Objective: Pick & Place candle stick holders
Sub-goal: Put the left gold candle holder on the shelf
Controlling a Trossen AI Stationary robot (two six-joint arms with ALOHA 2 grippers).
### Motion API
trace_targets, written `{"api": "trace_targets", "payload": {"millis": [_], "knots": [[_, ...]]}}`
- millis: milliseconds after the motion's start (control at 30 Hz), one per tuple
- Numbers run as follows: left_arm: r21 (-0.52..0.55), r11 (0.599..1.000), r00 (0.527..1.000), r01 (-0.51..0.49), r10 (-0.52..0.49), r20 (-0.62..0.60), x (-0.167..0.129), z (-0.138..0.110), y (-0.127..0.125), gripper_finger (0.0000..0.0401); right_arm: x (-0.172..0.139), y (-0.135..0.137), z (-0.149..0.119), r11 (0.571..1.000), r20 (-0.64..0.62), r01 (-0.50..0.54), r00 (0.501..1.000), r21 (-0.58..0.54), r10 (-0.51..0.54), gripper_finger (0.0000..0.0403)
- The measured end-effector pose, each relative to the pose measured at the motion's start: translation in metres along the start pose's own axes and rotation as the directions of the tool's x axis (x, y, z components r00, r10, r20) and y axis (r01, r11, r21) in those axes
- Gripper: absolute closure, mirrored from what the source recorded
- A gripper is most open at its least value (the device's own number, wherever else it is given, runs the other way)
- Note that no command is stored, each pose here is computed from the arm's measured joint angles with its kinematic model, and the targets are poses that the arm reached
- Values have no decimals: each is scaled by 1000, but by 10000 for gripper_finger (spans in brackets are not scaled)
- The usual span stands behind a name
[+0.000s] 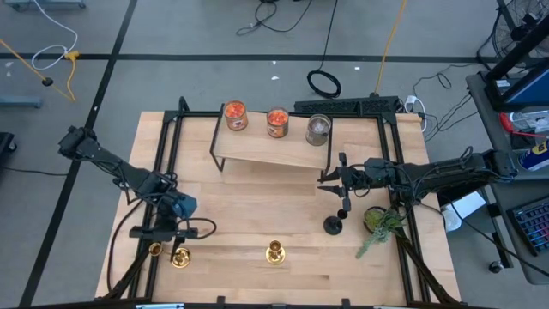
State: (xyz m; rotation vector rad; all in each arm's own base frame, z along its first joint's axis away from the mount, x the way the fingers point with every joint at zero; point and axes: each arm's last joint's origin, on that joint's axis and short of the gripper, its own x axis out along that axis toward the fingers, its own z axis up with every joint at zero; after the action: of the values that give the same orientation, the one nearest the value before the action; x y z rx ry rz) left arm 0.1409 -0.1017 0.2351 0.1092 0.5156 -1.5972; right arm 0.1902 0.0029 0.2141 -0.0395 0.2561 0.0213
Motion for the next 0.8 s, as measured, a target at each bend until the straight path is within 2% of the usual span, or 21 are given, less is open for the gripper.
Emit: {"api": "trace_targets", "payload": {"millis": [333, 800], "knots": [[60, 998, 1000, -24, 25, -13, 0, 0, 1, 183, 0, 0, 0, 1000, 0, 0, 1000, 0, 0, 309], [51, 998, 999, -23, 24, -25, 2, -1, 0, 183, 0, 0, 0, 1000, 0, 0, 1000, 0, 0, 307]]}}
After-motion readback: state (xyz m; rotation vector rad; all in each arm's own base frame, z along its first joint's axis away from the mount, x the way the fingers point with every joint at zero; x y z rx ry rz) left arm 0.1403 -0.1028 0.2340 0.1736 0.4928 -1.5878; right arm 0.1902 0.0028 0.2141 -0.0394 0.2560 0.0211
